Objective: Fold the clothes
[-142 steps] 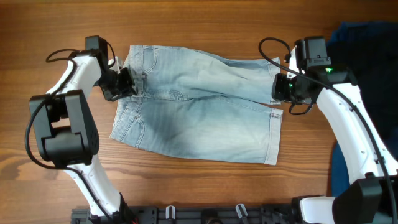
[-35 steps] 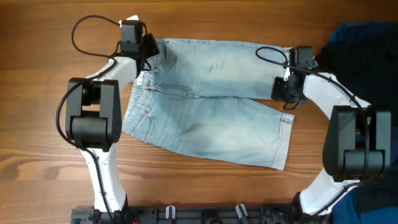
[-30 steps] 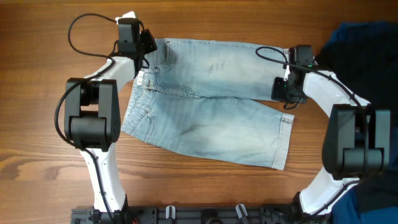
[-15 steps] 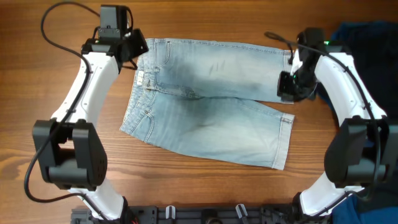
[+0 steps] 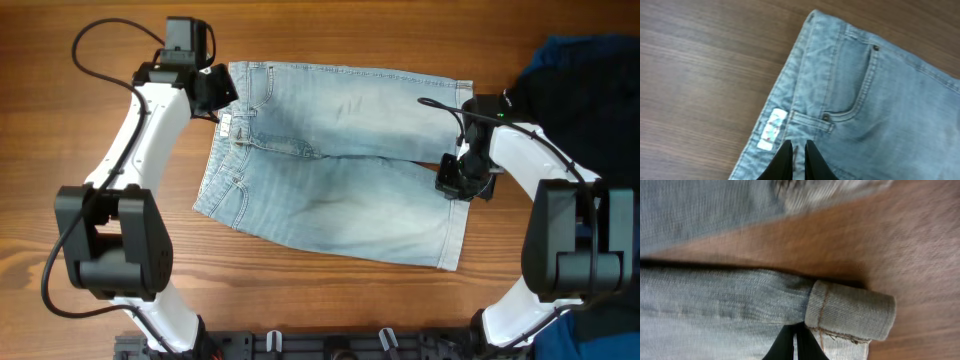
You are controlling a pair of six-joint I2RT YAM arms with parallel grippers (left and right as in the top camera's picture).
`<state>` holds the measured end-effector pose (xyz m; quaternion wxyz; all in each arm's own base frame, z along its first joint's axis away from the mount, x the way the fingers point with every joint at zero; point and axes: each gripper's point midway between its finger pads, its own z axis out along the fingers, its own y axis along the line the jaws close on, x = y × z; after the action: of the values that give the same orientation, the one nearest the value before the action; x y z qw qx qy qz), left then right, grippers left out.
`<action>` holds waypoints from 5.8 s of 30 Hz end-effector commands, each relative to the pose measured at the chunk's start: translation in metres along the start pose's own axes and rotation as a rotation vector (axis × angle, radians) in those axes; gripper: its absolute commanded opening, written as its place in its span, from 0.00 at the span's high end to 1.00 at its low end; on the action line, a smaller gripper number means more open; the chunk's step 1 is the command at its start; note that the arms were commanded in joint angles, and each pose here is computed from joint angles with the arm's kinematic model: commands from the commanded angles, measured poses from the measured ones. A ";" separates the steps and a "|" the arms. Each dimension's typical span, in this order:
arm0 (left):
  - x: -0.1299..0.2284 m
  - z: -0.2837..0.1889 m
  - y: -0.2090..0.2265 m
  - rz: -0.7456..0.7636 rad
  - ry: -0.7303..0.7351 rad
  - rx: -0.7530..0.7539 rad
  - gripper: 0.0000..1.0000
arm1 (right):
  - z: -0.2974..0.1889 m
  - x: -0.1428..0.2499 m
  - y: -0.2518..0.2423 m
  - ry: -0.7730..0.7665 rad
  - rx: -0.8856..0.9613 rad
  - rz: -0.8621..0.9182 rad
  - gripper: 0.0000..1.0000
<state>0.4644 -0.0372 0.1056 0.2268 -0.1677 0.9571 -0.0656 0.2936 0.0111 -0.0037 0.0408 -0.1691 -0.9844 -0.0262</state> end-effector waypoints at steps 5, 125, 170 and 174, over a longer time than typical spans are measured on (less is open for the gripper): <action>-0.002 0.002 0.043 -0.118 0.036 -0.064 0.91 | -0.006 -0.057 -0.008 -0.256 0.073 0.049 0.96; 0.145 -0.049 0.066 -0.291 0.471 -0.093 0.16 | 0.011 0.070 -0.048 -0.016 -0.195 0.355 0.96; 0.229 0.012 0.098 -0.512 0.491 -0.160 0.96 | 0.008 0.066 -0.037 -0.019 -0.257 0.320 0.96; 0.222 0.001 0.094 -0.466 0.468 -0.129 0.96 | -0.011 0.050 -0.035 -0.050 -0.261 0.293 0.96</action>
<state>0.2725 -0.0309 -0.0015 -0.0076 -0.3859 0.9156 -0.1130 0.2178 -0.0054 -0.0034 0.0128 -0.3308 -0.9341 -0.1335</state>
